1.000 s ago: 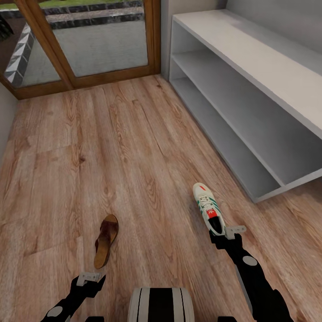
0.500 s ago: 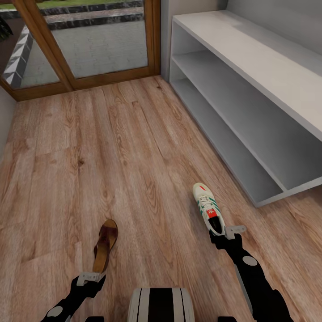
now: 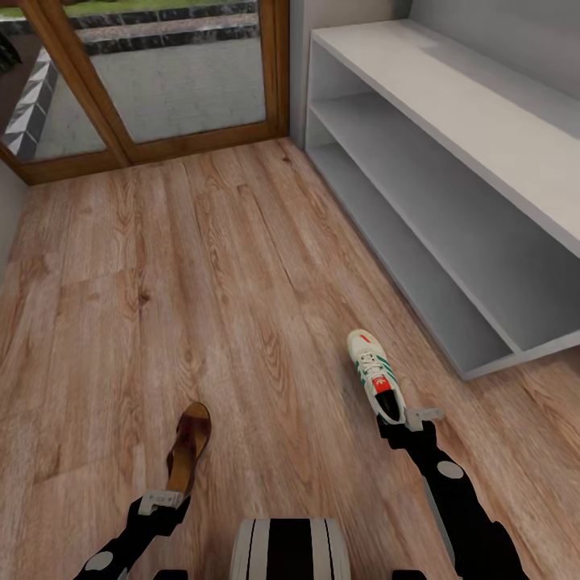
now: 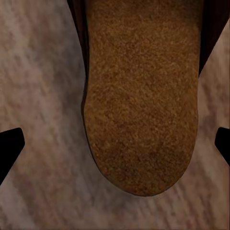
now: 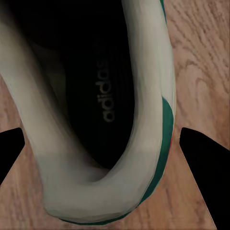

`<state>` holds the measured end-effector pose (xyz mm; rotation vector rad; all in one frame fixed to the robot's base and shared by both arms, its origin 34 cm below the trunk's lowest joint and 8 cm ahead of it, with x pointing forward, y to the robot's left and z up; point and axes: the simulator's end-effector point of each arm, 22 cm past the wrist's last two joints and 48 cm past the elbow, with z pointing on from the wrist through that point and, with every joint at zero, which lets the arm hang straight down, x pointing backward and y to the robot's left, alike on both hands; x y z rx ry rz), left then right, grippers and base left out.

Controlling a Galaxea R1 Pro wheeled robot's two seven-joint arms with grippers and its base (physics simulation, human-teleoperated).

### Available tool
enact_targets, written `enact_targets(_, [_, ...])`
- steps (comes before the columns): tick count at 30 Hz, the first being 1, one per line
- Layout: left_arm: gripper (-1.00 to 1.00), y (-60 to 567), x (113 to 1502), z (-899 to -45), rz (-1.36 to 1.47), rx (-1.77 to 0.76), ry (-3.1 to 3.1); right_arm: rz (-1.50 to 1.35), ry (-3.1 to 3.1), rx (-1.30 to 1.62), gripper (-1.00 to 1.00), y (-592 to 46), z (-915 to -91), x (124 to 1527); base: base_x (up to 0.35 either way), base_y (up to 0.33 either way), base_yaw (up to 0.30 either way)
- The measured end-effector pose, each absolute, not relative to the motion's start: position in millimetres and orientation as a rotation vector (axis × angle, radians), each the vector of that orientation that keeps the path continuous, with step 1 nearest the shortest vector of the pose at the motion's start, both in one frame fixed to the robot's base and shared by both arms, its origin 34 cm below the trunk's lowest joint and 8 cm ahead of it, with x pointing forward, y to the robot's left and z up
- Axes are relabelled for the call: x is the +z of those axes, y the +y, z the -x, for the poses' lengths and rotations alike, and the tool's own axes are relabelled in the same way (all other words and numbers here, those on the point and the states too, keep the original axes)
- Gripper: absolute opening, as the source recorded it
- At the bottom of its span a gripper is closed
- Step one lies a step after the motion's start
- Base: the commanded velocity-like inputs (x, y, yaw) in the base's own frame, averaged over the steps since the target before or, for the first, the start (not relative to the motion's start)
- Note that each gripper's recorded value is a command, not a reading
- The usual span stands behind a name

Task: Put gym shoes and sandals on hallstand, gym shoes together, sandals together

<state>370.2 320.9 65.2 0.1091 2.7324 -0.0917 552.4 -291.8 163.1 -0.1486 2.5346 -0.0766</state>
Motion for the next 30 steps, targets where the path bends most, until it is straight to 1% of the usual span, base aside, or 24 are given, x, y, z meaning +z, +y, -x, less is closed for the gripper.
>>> enact_targets(17, [1.00,320.4,64.9,-369.9,-0.114,-0.094,2.733,0.149,2.535,-0.077,-1.00,-291.9,-552.3,162.9,0.025,0.000,0.000])
enact_targets(30, [1.00,320.7,46.8,-342.3,-0.111,-0.098,2.795,0.153,2.596,-0.073,-1.00,-291.9,-530.9,133.5,0.000,0.000,0.000])
